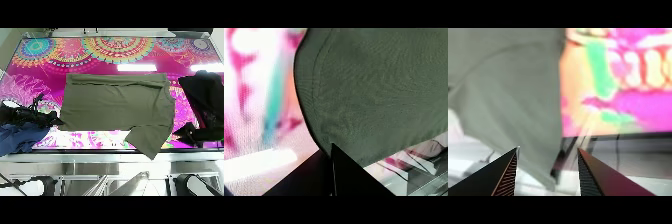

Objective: Fold the shirts.

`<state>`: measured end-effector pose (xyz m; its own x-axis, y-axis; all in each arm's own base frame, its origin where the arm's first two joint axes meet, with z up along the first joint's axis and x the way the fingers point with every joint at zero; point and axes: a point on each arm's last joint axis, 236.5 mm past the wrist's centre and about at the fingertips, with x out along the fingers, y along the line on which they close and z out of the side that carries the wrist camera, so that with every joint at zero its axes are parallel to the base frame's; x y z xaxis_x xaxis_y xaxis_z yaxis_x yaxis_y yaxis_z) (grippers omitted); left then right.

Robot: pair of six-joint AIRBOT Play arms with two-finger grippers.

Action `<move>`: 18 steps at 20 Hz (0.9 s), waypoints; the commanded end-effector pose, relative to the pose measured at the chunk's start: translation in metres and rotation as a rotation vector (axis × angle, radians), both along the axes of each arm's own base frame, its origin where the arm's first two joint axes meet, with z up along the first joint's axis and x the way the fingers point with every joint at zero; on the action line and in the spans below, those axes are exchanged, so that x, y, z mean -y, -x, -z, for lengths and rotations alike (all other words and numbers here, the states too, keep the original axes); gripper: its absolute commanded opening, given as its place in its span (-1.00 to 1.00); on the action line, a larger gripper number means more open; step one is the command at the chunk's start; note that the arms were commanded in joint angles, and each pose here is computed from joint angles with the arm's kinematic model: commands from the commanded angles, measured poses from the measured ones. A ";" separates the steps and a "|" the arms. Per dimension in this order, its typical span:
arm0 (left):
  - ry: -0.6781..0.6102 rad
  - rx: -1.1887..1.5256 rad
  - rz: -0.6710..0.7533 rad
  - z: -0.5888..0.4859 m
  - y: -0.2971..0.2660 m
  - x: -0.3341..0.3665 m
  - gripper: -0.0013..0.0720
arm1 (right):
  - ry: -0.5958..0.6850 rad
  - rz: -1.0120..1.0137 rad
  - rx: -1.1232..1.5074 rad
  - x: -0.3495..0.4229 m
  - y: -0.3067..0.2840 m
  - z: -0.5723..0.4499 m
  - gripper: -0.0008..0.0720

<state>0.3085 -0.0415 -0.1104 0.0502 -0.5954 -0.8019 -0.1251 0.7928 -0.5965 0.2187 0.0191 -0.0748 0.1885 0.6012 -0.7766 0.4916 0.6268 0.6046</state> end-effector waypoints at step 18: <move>0.030 -0.020 0.022 -0.004 0.007 0.006 -0.89 | -0.199 -0.030 0.143 -0.083 -0.021 0.017 -0.59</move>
